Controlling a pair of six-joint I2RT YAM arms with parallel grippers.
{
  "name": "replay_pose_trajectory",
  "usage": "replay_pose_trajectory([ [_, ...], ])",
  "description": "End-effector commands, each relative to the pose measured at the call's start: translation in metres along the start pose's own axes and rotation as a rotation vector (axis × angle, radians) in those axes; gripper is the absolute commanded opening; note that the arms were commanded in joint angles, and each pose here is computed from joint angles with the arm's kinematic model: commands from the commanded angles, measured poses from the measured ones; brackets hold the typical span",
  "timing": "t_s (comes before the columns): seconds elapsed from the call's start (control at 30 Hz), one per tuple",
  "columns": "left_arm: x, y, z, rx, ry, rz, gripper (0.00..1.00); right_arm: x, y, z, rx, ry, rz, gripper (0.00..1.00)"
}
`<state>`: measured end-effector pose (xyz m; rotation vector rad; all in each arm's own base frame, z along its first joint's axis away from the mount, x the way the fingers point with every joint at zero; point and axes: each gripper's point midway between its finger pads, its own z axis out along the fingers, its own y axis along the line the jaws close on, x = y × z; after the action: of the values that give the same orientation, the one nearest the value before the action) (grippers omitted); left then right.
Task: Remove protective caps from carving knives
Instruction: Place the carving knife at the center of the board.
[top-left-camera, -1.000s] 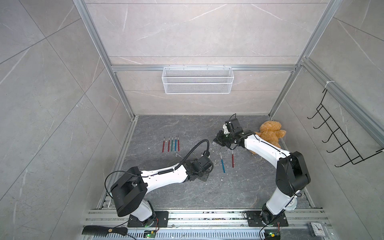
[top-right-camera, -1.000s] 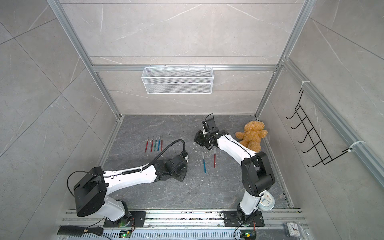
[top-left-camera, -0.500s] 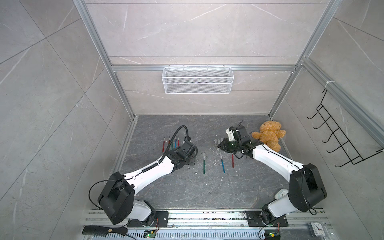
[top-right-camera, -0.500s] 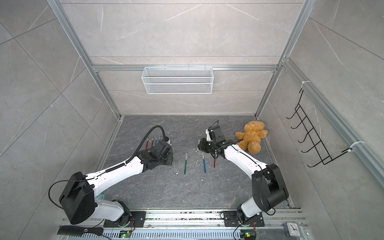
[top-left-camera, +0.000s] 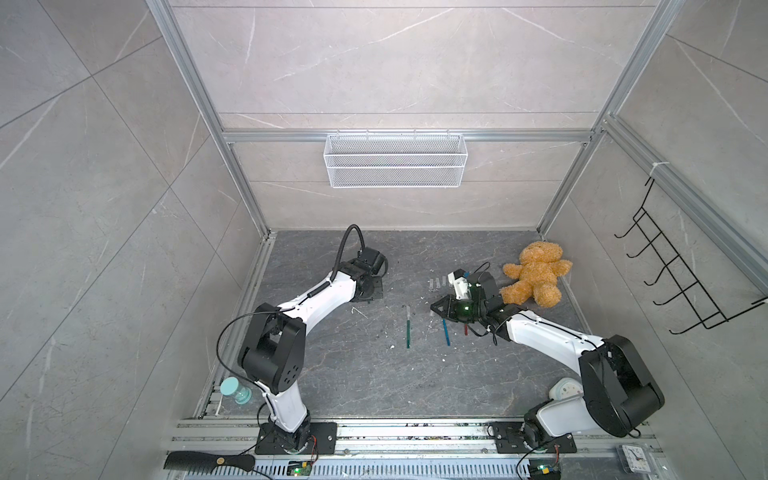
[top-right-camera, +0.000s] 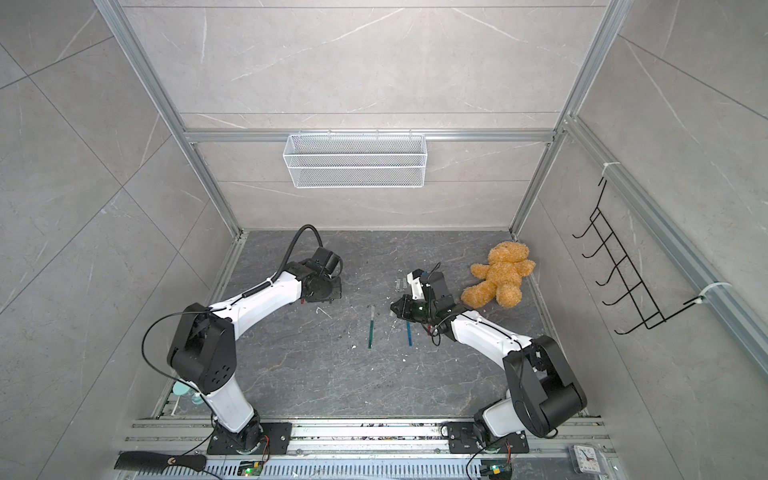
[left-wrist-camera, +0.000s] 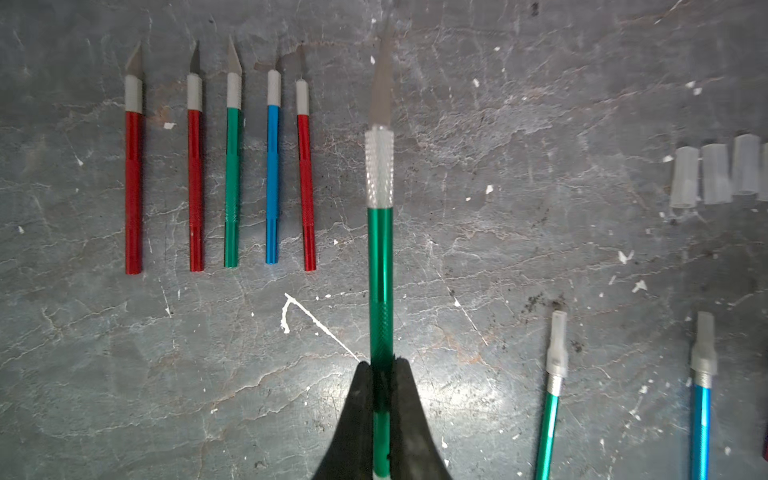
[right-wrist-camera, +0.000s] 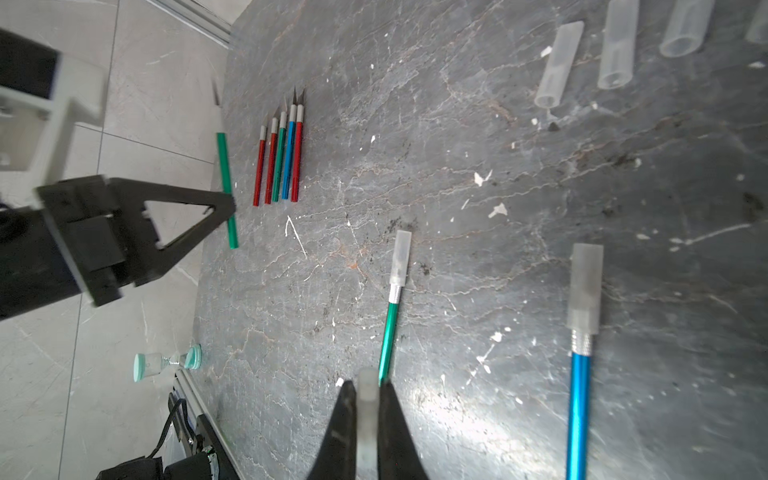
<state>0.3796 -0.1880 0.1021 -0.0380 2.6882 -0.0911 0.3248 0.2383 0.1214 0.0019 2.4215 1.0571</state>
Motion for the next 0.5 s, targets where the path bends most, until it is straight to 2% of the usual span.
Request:
replay_pose_trajectory([
  [0.0, -0.005, 0.006, 0.006, -0.01, 0.049, 0.003, 0.0, -0.007, 0.023, -0.007, -0.088, -0.045, -0.057, 0.0],
  [0.23, -0.021, 0.004, 0.032, -0.033, 0.086, 0.048, 0.0, -0.001, 0.031, -0.006, -0.104, -0.03, -0.078, 0.0],
  [0.47, -0.023, 0.01, 0.059, -0.032, 0.146, 0.042, 0.0, 0.0, 0.035, -0.007, -0.109, -0.032, -0.088, 0.0],
])
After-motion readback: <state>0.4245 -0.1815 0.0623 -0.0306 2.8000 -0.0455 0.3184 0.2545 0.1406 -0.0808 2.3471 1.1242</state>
